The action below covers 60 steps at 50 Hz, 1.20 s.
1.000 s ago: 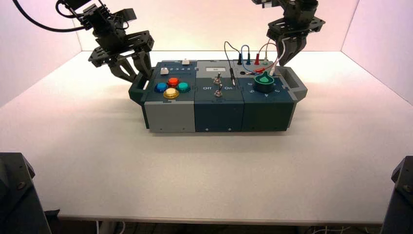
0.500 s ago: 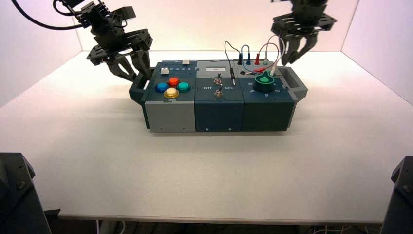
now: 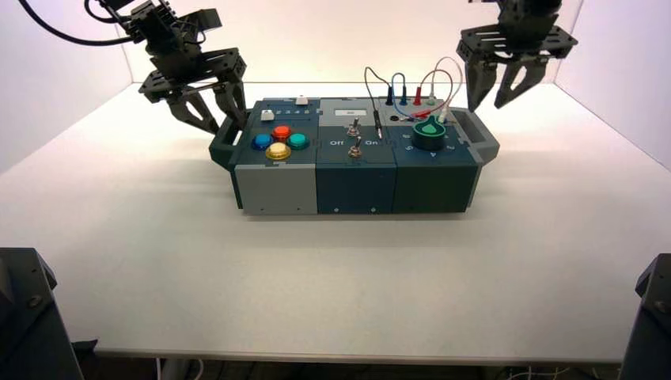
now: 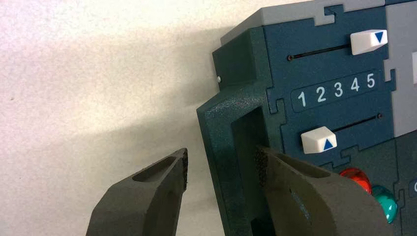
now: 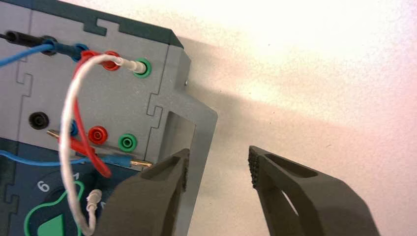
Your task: Move the box closer.
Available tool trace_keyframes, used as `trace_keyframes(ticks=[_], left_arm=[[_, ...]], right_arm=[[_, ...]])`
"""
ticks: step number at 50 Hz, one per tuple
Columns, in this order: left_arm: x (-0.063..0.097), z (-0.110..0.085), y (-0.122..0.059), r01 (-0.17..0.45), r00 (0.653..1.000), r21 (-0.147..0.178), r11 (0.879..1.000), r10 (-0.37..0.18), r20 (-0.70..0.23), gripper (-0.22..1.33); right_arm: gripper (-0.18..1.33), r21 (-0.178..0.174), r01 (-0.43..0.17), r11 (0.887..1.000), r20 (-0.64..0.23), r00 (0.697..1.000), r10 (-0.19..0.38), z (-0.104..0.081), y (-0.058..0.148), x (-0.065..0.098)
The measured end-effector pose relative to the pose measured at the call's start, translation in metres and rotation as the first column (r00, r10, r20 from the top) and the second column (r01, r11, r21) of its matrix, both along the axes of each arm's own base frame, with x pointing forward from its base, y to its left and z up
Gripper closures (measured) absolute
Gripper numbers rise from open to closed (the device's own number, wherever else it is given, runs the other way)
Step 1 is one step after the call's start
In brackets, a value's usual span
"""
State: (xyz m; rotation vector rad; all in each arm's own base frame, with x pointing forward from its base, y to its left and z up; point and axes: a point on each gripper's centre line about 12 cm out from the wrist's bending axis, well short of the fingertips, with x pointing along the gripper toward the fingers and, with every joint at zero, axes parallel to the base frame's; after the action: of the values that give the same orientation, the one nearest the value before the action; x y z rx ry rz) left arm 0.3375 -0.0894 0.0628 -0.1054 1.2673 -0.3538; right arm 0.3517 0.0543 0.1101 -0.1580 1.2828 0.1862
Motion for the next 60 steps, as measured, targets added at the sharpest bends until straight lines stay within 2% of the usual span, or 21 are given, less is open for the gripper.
trace_keyframes(ticks=[17, 33, 38, 44, 49, 60], left_arm=[[-0.004, -0.003, -0.002, 0.007, 1.0, 0.005, 1.0, -0.007, -0.008, -0.13], [-0.018, -0.01, -0.003, 0.02, 0.999, 0.009, 1.0, -0.02, -0.047, -0.12], [-0.021, -0.01, -0.004, 0.026, 0.998, 0.001, 1.0, -0.026, -0.064, -0.1], [-0.027, -0.012, -0.006, 0.047, 0.994, -0.009, 0.999, -0.048, -0.101, 0.03], [-0.031, -0.013, -0.006, 0.056, 0.99, -0.015, 0.998, -0.058, -0.127, 0.03], [-0.038, -0.013, -0.007, 0.072, 0.981, -0.027, 0.997, -0.075, -0.177, 0.03]], right_arm=[[-0.02, 0.013, 0.01, 1.0, -0.004, 1.0, -0.01, -0.011, 0.001, -0.01], [-0.02, 0.024, 0.021, 0.999, -0.037, 0.999, -0.02, -0.027, 0.002, -0.03], [-0.02, 0.025, 0.021, 0.999, -0.048, 0.999, -0.019, -0.03, 0.003, -0.035], [-0.02, 0.028, 0.013, 1.0, -0.064, 0.998, -0.011, -0.029, 0.007, -0.044], [-0.01, 0.026, 0.001, 1.0, -0.092, 0.996, 0.002, -0.03, 0.012, -0.05], [-0.01, 0.026, 0.001, 1.0, -0.109, 0.994, 0.002, -0.028, 0.014, -0.054]])
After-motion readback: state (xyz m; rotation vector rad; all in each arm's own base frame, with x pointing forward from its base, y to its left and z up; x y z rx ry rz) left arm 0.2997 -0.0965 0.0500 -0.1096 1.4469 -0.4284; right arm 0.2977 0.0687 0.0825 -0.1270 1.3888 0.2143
